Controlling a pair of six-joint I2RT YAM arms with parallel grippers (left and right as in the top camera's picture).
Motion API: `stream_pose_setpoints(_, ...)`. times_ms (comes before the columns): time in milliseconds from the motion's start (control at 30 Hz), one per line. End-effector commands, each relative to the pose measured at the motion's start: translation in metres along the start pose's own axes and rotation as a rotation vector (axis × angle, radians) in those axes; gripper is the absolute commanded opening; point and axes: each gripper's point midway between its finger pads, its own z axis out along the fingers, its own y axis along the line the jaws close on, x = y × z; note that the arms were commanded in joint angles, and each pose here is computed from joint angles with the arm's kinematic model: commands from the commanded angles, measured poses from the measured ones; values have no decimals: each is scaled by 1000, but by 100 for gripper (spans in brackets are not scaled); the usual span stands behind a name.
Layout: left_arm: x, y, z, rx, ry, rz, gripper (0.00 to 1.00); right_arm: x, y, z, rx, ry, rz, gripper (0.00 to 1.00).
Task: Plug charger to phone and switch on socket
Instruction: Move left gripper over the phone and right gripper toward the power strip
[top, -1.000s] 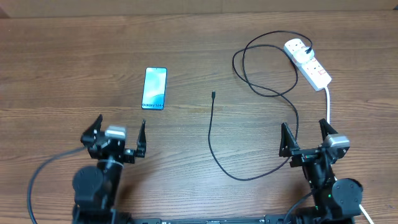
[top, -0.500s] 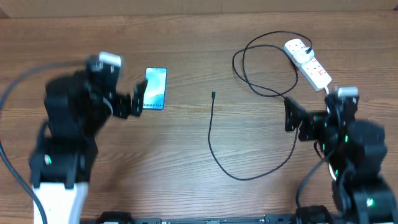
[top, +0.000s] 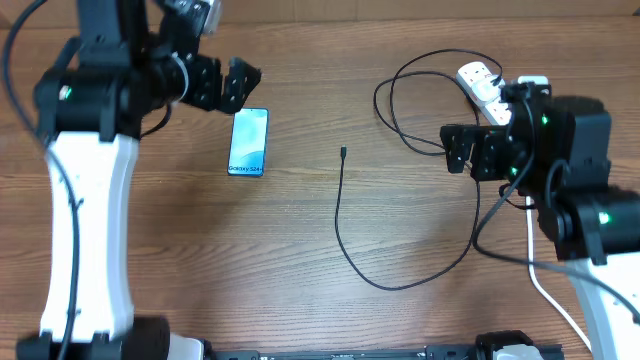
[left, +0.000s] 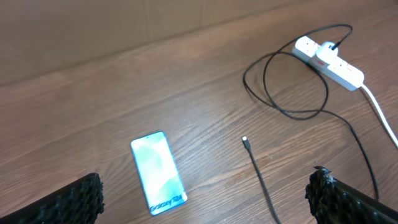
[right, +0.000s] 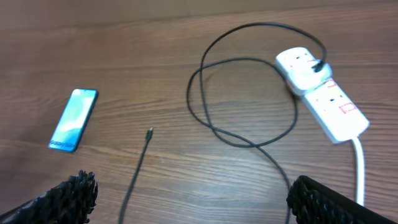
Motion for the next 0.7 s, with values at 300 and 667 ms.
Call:
stream_pose_setpoints(300, 24, 15, 92, 123, 161, -115, 98, -6, 31, 21, -182, 68, 10, 100)
stream_pose_setpoints(667, 74, 50, 181, -175, 351, -269, 98, 11, 25, 46, -169, 173, 37, 100)
